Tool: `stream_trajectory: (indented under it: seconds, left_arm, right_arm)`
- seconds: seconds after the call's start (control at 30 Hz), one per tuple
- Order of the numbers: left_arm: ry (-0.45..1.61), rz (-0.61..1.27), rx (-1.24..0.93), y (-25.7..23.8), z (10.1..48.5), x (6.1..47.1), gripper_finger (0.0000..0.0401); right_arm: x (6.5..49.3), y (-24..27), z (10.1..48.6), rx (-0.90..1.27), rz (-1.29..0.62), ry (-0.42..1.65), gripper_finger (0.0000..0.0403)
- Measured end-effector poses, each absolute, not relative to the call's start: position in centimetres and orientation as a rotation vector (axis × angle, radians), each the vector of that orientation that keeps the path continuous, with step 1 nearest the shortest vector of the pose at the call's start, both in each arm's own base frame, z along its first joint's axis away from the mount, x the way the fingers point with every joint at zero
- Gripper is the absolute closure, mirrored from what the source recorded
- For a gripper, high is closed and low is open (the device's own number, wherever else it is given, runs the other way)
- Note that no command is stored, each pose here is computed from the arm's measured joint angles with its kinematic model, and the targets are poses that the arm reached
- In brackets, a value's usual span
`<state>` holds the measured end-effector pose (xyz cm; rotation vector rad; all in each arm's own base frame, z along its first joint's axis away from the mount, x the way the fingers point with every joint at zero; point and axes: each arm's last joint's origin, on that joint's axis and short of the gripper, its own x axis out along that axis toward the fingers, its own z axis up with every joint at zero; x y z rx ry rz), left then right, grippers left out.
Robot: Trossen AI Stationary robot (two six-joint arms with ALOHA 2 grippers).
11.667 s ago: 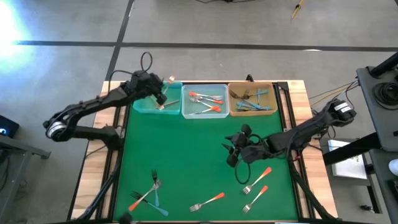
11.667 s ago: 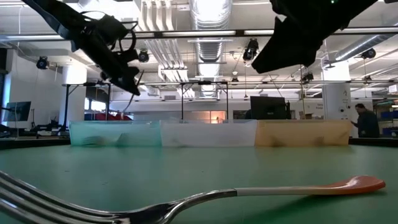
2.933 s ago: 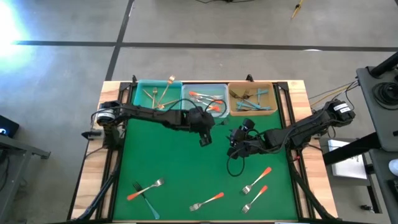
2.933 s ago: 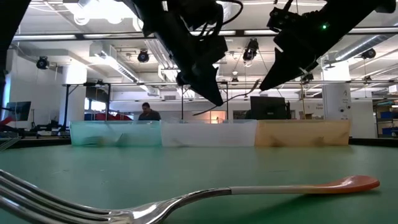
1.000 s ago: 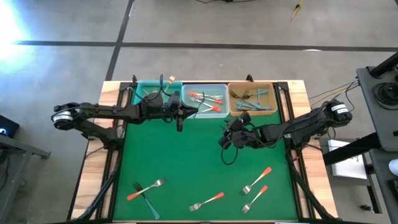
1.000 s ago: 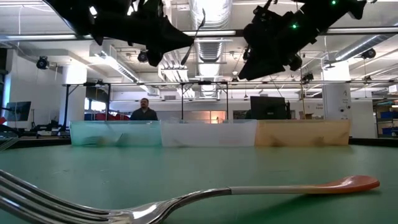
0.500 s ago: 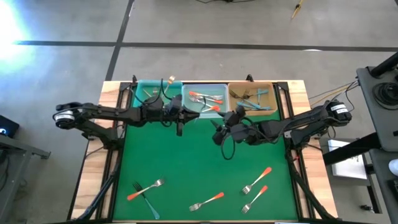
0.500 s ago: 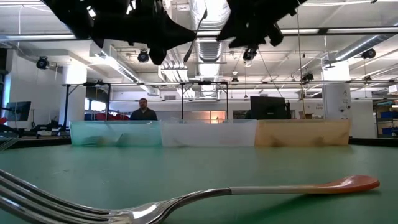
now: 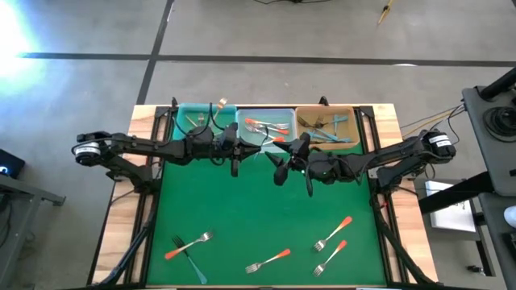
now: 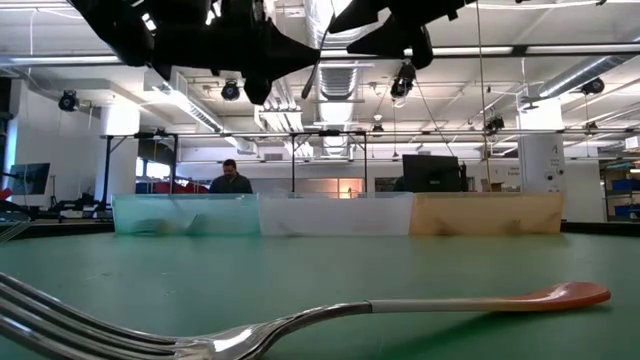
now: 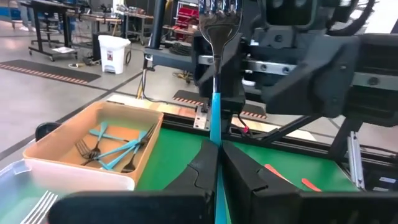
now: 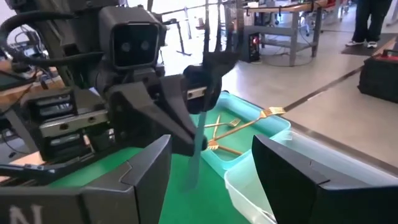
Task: Sort silverware by color (type)
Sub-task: Put the blue fork into the orange bin
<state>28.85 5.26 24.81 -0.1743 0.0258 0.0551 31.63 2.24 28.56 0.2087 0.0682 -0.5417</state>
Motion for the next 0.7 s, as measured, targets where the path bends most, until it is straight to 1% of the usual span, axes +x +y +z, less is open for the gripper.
stream_trajectory:
  seconds: [0.27, 0.53, 0.7]
  left_arm:
    - [0.0, 0.045, -0.17, 5.0, 24.9, 29.0, 0.0401]
    - [0.001, 0.04, -0.181, 5.1, 24.0, 30.0, 0.0401]
    - [-0.035, 0.035, -0.188, 5.1, 23.5, 30.6, 0.0401]
  right_arm:
    - [31.7, 2.0, 28.8, 0.226, -0.541, 0.039, 0.0188]
    - [31.7, 1.8, 29.0, 0.232, -0.547, 0.021, 0.0188]
    - [31.7, 1.5, 29.0, 0.231, -0.56, 0.02, 0.0188]
